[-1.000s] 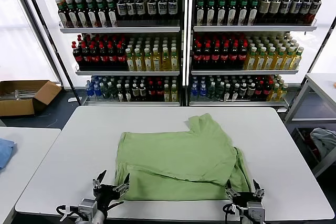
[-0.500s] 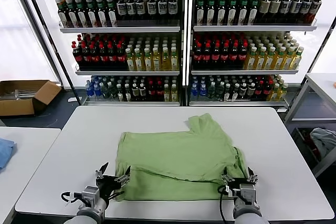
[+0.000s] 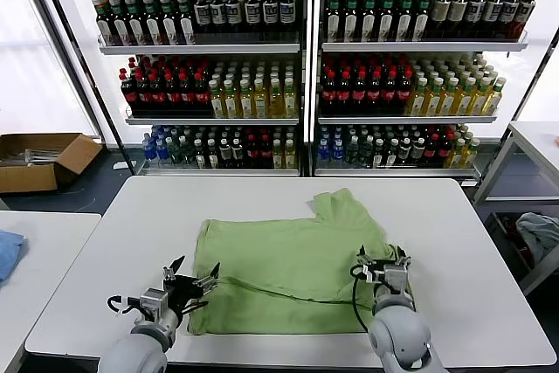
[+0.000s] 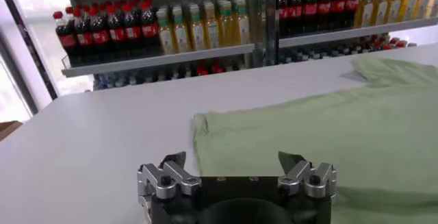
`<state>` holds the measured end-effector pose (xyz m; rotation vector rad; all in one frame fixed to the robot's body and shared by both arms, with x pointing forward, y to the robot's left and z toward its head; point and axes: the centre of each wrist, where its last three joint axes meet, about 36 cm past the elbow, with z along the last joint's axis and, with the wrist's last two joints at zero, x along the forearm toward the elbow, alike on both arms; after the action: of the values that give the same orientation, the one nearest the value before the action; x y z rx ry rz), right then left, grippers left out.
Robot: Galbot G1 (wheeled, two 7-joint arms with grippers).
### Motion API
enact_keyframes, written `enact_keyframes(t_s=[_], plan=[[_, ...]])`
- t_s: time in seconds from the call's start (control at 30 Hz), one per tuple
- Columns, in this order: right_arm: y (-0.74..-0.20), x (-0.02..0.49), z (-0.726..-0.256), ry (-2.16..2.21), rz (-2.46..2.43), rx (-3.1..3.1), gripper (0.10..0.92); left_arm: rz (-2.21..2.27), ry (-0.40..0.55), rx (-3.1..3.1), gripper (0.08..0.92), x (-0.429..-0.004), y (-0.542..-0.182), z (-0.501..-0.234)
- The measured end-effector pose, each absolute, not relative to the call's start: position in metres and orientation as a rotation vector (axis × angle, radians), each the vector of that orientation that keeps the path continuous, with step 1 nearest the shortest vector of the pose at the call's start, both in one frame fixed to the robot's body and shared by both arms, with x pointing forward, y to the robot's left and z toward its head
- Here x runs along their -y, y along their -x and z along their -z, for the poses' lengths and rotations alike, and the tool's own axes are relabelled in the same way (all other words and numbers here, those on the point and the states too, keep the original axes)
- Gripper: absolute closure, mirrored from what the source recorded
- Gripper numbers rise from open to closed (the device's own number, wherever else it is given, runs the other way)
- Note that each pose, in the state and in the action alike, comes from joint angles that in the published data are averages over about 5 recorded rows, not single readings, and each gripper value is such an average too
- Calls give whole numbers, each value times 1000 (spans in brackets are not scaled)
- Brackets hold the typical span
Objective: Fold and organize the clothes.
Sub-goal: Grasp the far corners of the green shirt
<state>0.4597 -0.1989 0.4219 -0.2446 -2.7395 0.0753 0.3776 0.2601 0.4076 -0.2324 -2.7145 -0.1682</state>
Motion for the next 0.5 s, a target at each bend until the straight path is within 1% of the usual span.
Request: enact_keyframes(t_s=[0.17, 0.5], plan=[[-500, 197, -433, 223, -25, 2759, 200, 159, 253, 2736, 177, -267, -413, -414], [-576, 183, -445, 172, 3, 2746, 200, 130, 256, 2713, 177, -271, -501, -404]])
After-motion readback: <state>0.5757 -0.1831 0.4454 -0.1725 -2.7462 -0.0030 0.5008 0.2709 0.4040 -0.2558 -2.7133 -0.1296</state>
